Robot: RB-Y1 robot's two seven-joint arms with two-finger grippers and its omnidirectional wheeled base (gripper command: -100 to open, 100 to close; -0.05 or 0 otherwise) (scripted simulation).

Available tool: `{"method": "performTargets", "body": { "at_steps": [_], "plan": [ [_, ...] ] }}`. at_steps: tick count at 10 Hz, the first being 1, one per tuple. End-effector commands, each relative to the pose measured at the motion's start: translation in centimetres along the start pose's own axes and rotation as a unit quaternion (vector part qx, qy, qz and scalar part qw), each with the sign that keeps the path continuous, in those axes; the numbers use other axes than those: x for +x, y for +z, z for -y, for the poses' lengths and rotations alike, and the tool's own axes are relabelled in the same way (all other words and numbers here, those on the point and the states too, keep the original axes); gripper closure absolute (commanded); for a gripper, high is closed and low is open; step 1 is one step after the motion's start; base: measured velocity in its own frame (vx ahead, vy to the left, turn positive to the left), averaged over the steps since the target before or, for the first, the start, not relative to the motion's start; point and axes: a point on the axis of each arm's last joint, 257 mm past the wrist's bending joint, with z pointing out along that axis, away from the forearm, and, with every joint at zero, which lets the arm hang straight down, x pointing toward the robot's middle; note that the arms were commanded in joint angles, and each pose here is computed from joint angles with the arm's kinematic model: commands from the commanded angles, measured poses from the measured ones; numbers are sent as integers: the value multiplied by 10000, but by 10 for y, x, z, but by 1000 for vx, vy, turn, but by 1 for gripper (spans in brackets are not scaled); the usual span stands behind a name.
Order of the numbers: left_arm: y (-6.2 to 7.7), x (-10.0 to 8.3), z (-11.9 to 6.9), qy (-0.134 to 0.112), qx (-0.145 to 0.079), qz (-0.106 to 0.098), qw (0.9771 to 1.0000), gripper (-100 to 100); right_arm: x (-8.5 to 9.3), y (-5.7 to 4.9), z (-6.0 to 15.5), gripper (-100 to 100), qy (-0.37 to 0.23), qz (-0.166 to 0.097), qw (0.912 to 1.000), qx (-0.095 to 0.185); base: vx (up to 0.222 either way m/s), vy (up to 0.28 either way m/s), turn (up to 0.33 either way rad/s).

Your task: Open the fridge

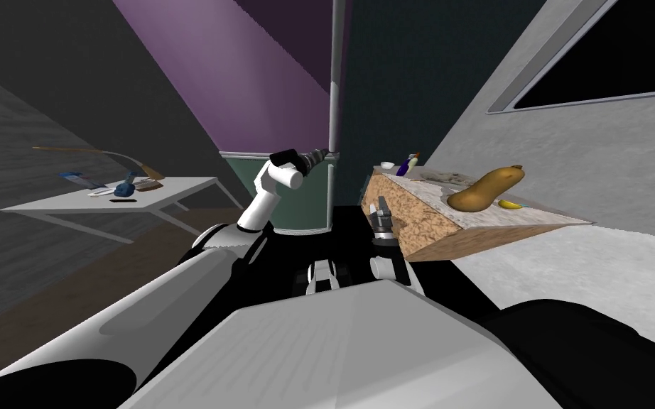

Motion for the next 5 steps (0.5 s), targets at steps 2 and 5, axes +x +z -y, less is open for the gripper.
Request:
{"method": "performTargets", "body": {
  "at_steps": [2,5],
  "plan": [
    [1,-5,-1,156,-90,-40,9998,-100,0,0,0,0,1,0,10000,0,170,-98,-24],
    [1,-10,-3,272,-162,-66,9995,-100,0,0,0,0,0,0,10000,0,190,-80,-30]
  ]
}}
